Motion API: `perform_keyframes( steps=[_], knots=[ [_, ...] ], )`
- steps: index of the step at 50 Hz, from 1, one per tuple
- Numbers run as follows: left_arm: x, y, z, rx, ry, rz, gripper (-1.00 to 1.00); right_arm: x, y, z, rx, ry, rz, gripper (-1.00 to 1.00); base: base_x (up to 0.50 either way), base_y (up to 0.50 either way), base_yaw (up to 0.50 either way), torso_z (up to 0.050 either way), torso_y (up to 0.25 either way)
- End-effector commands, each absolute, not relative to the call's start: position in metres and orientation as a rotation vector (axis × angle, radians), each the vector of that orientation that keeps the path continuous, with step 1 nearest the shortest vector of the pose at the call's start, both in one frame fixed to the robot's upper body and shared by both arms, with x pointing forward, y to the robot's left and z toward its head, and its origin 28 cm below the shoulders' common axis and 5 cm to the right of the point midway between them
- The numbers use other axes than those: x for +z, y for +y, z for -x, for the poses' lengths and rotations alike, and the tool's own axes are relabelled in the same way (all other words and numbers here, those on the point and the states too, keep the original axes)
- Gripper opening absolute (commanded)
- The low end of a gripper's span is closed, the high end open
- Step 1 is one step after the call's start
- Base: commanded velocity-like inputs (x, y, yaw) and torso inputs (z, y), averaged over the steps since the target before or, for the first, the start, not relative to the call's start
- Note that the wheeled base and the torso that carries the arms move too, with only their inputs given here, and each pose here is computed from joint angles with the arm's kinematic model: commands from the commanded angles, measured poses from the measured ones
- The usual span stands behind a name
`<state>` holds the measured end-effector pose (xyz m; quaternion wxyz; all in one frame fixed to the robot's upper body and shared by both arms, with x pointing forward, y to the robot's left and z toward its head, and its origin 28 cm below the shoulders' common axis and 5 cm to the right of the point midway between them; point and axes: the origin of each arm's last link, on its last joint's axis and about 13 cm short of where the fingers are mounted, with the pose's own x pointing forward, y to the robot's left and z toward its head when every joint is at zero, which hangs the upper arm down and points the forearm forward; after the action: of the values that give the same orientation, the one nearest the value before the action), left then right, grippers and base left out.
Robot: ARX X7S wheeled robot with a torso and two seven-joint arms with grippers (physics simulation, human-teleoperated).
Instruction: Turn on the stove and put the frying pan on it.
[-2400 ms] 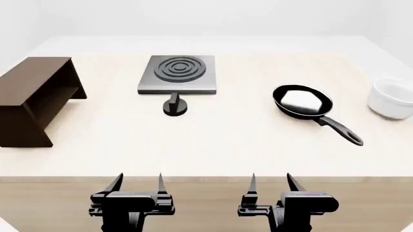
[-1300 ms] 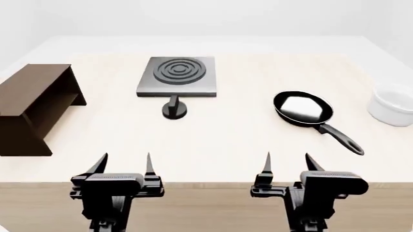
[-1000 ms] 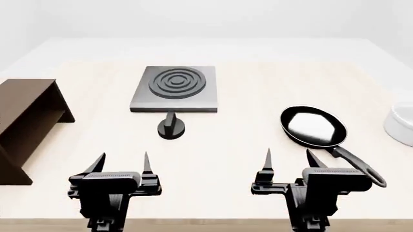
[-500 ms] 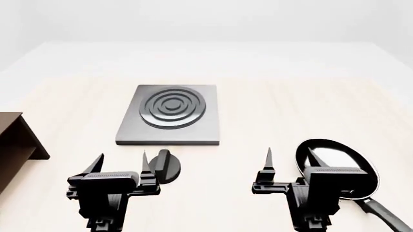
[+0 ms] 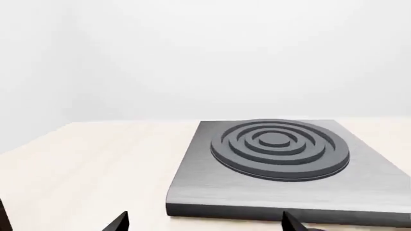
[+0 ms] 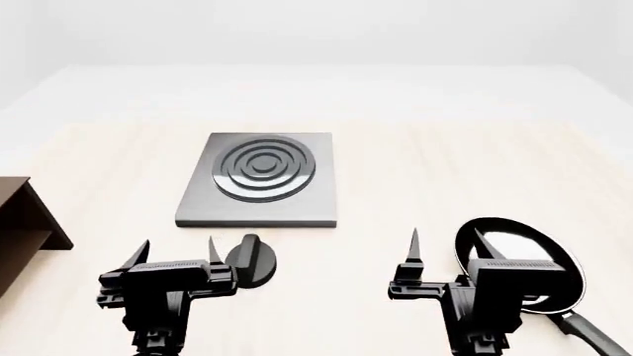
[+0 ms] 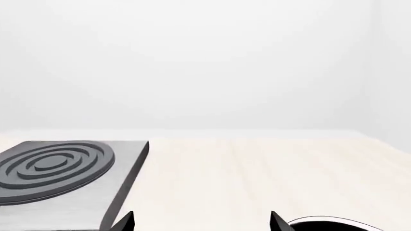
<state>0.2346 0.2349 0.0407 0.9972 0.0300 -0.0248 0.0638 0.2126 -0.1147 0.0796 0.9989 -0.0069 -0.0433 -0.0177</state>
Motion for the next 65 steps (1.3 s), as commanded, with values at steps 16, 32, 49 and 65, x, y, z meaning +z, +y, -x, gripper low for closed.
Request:
perform_keyframes(
  steps=[16, 32, 49, 65],
  knots=[
    [-0.003, 0.23, -0.24, 0.125, 0.056, -0.153, 1.0, 0.076, -0.116, -0.213, -0.048, -0.076, 0.013, 1.0, 0.0, 0.0, 0.0, 0.0, 0.0],
    [0.0, 0.206, -0.246, 0.004, 0.053, -0.154, 1.0, 0.074, -0.117, -0.212, -0.047, -0.07, 0.013, 1.0, 0.0, 0.0, 0.0, 0.0, 0.0],
    [0.03, 0.175, -0.223, -0.237, -0.035, -0.135, 1.0, 0.074, -0.121, -0.211, -0.045, -0.059, -0.002, 1.0, 0.0, 0.0, 0.0, 0.0, 0.0],
    [0.078, 0.208, -0.211, -0.112, -0.172, -0.034, 1.0, 0.102, -0.129, -0.217, 0.027, -0.057, 0.175, 1.0, 0.0, 0.0, 0.0, 0.0, 0.0]
  ],
)
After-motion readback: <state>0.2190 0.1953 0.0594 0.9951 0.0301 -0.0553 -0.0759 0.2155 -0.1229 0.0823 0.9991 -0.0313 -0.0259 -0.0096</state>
